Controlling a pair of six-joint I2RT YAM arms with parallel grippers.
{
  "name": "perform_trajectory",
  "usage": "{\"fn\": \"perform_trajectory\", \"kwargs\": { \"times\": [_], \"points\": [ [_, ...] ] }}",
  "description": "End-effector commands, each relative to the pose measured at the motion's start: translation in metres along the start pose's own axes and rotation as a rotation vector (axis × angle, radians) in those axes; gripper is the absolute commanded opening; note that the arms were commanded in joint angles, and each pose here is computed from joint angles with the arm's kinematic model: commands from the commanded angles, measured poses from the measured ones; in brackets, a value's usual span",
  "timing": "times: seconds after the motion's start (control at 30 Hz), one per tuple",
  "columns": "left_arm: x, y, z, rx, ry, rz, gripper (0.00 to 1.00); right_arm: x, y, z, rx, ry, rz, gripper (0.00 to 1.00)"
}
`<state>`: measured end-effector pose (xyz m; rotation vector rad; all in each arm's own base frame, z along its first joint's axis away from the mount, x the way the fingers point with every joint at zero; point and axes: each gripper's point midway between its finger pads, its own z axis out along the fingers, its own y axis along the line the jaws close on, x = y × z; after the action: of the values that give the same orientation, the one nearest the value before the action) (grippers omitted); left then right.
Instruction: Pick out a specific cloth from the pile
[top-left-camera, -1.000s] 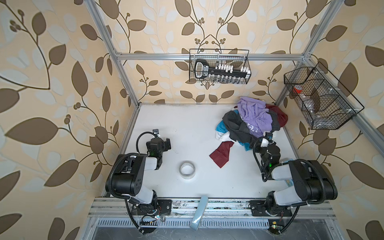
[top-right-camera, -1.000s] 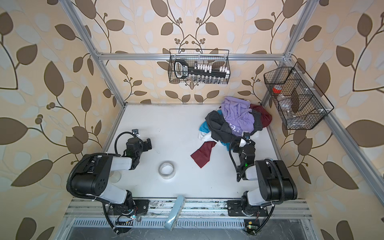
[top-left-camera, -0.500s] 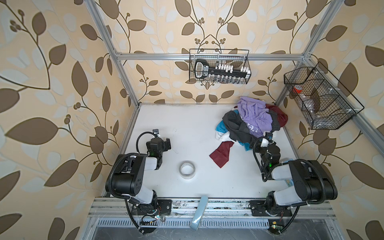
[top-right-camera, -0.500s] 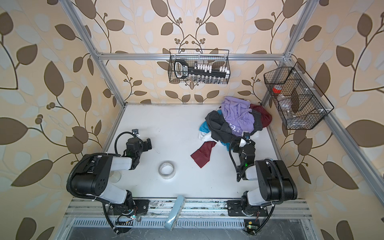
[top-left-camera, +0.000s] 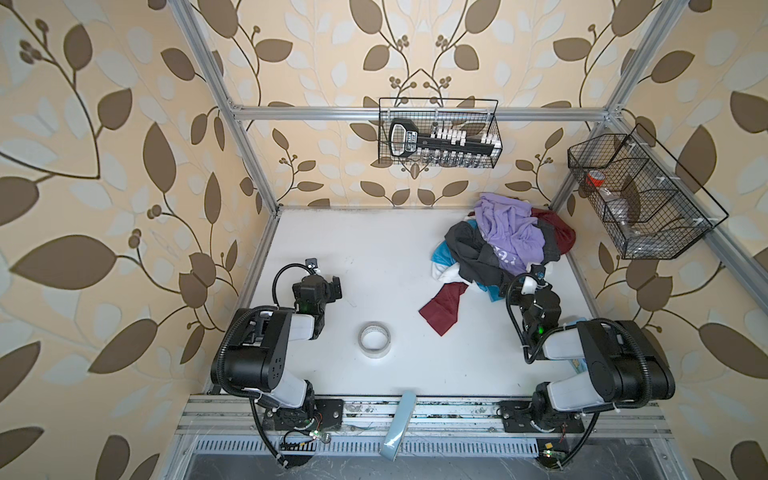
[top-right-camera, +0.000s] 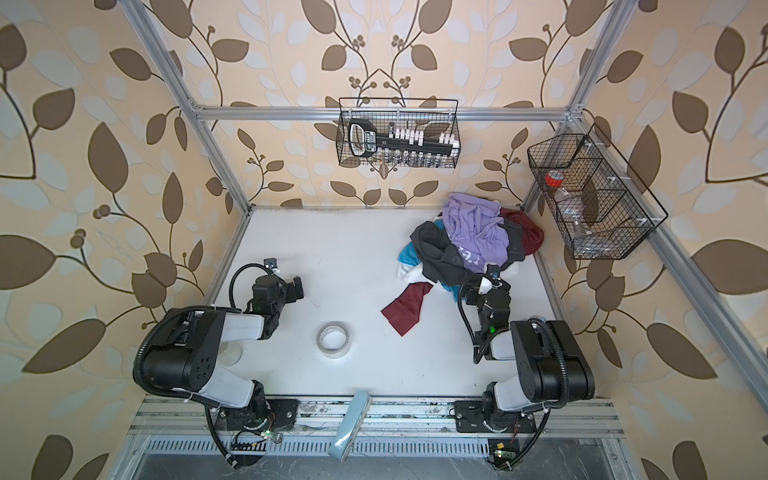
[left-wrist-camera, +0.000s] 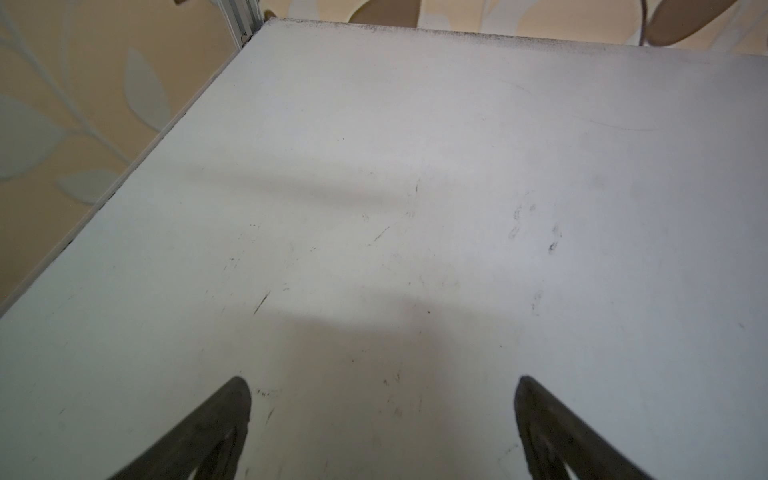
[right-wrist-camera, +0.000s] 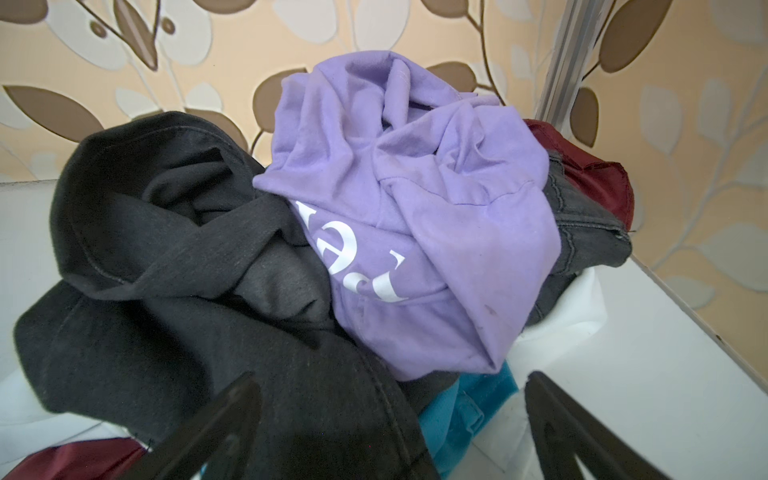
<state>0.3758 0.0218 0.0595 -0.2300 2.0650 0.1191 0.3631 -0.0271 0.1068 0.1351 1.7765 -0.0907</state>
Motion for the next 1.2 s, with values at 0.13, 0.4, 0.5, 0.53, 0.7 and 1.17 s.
{"fn": "perform_trajectory", "kwargs": {
  "times": [0.13, 0.4, 0.5, 0.53, 0.7, 1.17],
  "points": [
    [-0.018, -0.002, -0.006, 0.004, -0.071, -0.005, 0.99, -0.012, 0.002, 0.004, -0.001, -0.037, 0.016, 1.00],
    [-0.069, -0.006, -0.026, -0.012, -0.009, 0.003, 0.99, -0.040, -0.002, 0.004, 0.030, 0.021, 0.012, 1.00],
    [-0.084, -0.021, -0.042, 0.051, 0.013, -0.024, 0.99, -0.057, 0.004, -0.003, 0.001, 0.044, 0.036, 1.00],
    [-0.087, -0.029, -0.047, 0.085, 0.031, -0.025, 0.99, -0.065, 0.006, -0.005, -0.008, 0.052, 0.045, 1.00],
    [-0.080, -0.077, -0.082, 0.286, 0.161, 0.010, 0.99, -0.080, 0.026, -0.009, -0.110, 0.208, 0.073, 0.99],
    [-0.095, -0.162, -0.202, 0.919, 0.224, -0.103, 0.99, -0.061, 0.096, -0.007, -0.349, 0.579, 0.143, 0.96]
  ]
}}
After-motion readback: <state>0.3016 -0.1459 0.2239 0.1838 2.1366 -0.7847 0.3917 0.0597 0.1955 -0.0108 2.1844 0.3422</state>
